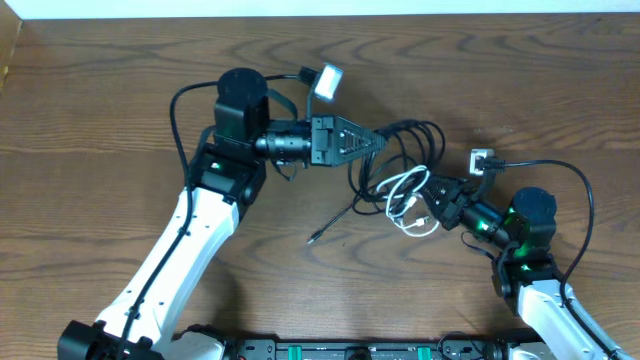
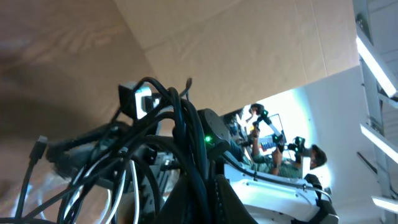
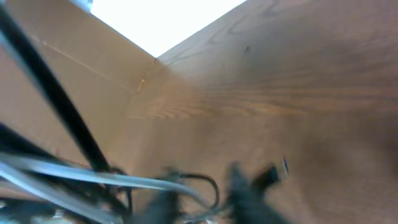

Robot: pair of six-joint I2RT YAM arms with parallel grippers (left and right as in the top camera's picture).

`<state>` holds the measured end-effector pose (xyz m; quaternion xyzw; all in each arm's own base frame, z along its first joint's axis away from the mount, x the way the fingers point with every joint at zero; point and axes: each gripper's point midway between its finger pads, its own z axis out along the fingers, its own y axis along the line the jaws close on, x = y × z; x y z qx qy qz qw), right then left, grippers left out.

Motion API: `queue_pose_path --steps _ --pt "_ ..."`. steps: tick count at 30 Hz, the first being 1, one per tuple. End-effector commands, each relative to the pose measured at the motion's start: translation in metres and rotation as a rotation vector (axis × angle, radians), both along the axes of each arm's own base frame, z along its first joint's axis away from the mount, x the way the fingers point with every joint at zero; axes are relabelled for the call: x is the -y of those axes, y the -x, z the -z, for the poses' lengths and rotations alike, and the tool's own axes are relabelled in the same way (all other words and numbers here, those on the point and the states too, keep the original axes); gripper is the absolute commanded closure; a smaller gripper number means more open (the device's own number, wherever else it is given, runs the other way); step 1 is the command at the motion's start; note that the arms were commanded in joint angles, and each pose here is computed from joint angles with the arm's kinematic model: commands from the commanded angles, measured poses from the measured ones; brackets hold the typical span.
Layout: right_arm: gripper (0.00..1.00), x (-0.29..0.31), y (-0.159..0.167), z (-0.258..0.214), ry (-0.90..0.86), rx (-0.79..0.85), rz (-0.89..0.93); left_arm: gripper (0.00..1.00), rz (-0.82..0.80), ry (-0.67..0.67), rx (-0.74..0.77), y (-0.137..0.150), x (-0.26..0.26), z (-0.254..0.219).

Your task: Untangle cables

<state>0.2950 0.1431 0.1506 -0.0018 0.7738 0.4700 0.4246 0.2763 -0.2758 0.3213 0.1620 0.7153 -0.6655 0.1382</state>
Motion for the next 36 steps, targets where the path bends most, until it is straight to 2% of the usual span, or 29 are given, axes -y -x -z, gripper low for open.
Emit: queue_pose_path --steps 1,9,18,24,30,32,33,34,36 --pt "0.99 0.011 -0.012 0.0 0.039 0.025 0.088 0.92 0.041 0.021 0.027 0.01 0.001 -0.013" --pt "0.99 0.047 -0.028 0.017 0.052 -0.067 0.285 0.92 0.101 0.035 0.056 0.019 -0.002 -0.015" --pt "0.99 0.106 -0.025 0.041 0.055 -0.202 0.46 0.92 0.023 0.033 0.057 -0.001 -0.023 -0.015" --pt "0.99 0.137 -0.023 0.029 0.031 -0.181 0.545 0.92 -0.001 0.033 0.09 -0.008 -0.03 -0.015" --pt "0.98 0.142 -0.019 0.015 0.001 -0.137 0.529 0.92 0.0 0.033 0.104 -0.008 -0.03 -0.015" --pt "0.92 0.142 -0.019 0.011 -0.003 -0.127 0.522 0.92 0.0 0.033 0.104 -0.008 -0.03 -0.015" --pt "0.83 0.14 -0.018 0.009 -0.008 -0.12 0.51 0.92 0.001 0.033 0.113 -0.008 -0.03 -0.015" --pt "0.67 0.137 -0.018 0.006 -0.019 -0.114 0.492 0.92 0.001 0.033 0.124 -0.008 -0.03 -0.015" --pt "0.54 0.128 -0.016 0.0 -0.035 -0.094 0.441 0.92 0.002 0.033 0.144 -0.008 -0.03 -0.015"
